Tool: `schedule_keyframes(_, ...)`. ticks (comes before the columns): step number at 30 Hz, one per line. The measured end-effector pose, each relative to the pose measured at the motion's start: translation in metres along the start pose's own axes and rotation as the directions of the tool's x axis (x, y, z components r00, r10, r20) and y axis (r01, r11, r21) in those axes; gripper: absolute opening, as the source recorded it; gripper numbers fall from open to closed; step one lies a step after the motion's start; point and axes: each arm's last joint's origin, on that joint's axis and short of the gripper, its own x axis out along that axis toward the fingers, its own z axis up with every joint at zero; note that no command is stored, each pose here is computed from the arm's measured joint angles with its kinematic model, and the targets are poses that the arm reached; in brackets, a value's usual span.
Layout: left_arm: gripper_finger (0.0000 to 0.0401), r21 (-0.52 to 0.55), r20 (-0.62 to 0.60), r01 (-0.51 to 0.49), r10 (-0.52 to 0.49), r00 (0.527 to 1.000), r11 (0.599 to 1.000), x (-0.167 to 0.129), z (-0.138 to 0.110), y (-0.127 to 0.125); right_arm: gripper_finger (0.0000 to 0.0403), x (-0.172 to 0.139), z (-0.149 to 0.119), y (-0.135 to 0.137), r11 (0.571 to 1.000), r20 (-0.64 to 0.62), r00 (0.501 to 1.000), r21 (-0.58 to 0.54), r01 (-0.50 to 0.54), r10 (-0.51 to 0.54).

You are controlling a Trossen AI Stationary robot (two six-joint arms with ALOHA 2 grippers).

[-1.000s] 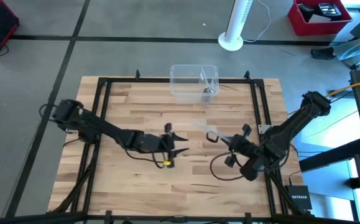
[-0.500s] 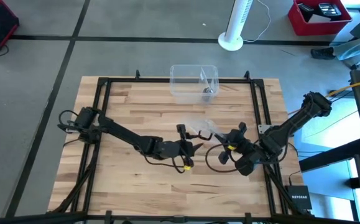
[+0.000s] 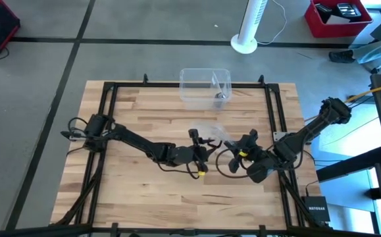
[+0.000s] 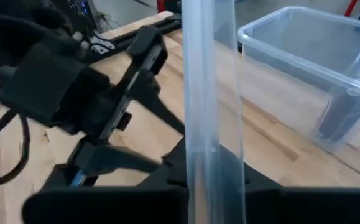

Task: Roll bandage
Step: Close the transparent tupperware lid

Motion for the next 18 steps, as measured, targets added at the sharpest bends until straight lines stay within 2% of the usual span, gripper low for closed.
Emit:
schedule_keyframes(4,0.0142,0.005,-0.007,-0.004,0.004,1.0,1.0,0.001,-0.001,0.001,0.0034,0.0,0.001,0.001,1.0,-0.001,1.0,0.009,-0.011,0.011)
schedule_keyframes(10,0.0039,-0.012,0.004,0.039,-0.039,0.999,0.999,-0.002,0.0,-0.005,0.0038,0.0,0.0,0.002,0.999,-0.023,0.999,-0.002,-0.034,0.033)
schedule_keyframes(12,0.0024,-0.019,0.008,0.069,-0.069,0.998,0.997,-0.003,0.0,-0.006,0.0044,-0.001,-0.001,0.003,0.999,-0.05,0.997,-0.011,-0.051,0.05)
schedule_keyframes(15,0.0024,-0.032,0.001,0.085,-0.085,0.996,0.996,-0.005,0.0,-0.006,0.0066,0.0,-0.001,0.003,0.997,-0.064,0.996,-0.027,-0.066,0.064)
schedule_keyframes(18,0.0027,-0.047,-0.027,0.107,-0.109,0.994,0.993,-0.013,0.008,0.001,0.0097,-0.008,0.003,0.001,0.989,-0.129,0.983,-0.052,-0.139,0.132)
